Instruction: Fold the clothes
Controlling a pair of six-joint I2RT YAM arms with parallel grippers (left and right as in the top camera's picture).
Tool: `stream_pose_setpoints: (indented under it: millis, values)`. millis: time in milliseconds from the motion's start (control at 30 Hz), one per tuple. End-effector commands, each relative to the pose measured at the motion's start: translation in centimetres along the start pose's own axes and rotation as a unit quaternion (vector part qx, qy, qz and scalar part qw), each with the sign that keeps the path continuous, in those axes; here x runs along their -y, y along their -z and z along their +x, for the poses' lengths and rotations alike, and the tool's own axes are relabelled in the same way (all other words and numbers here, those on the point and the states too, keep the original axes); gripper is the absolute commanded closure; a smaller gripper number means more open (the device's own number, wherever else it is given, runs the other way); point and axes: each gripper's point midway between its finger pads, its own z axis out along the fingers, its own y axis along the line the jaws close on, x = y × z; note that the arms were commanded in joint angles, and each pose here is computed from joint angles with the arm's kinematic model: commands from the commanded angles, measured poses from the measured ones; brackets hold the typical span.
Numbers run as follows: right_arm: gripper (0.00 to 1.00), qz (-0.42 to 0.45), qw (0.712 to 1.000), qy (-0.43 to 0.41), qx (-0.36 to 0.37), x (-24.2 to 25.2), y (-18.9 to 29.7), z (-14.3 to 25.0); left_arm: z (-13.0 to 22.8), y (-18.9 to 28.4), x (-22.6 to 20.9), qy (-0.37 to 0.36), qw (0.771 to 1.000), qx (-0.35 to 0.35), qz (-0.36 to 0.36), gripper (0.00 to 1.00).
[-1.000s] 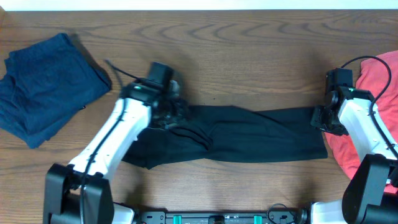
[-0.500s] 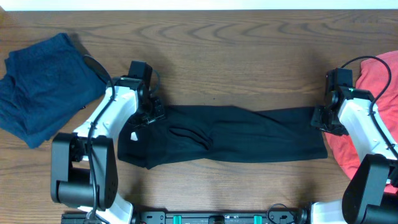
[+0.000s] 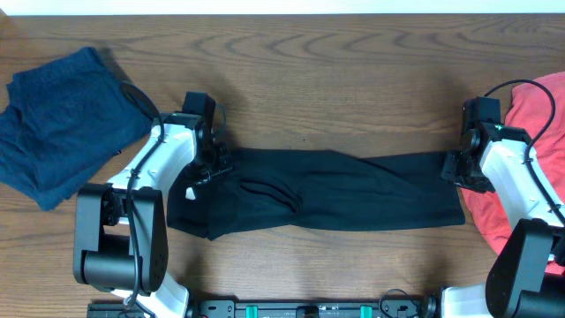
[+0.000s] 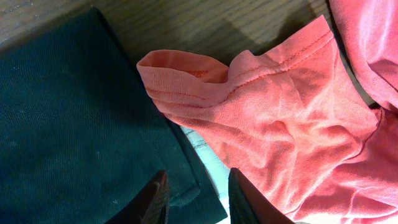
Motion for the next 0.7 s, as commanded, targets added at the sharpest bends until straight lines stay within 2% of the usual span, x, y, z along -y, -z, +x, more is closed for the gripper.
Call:
stream_pose_setpoints:
  millis: [0,167,300,333,367,500,667]
  values:
    - [0.69,0.001,1.0,-0.004,-0.002,0.1,-0.1,0.1,1.7,-0.7,-1.0,-0.004,0.999,-0.035,-0.018,0.94]
    - [0.68,0.001,1.0,-0.004,-0.001,0.1,-0.1,0.0,2.9,0.3,-4.0,0.019,0.996,-0.059,-0.066,0.94]
    - [0.68,-0.001,1.0,-0.004,-0.001,0.1,-0.1,0.0,2.9,0.5,-5.0,0.035,0.995,-0.064,-0.069,0.94]
    - [0.68,-0.002,1.0,-0.004,-0.002,0.0,-0.1,0.0,2.8,0.5,-5.0,0.036,0.995,-0.064,-0.069,0.93]
    - [0.68,-0.005,1.0,-0.004,-0.002,-0.1,-0.1,0.1,2.8,0.5,-5.0,0.036,0.995,-0.063,-0.069,0.87]
    - [0.66,-0.035,0.999,0.007,-0.005,-1.0,-0.1,0.1,2.2,0.4,-4.7,0.034,0.996,-0.052,-0.064,0.85]
    - [0.54,-0.097,0.995,0.029,-0.01,-2.4,-0.1,0.0,1.1,0.3,-4.3,0.032,0.998,-0.03,-0.054,0.83]
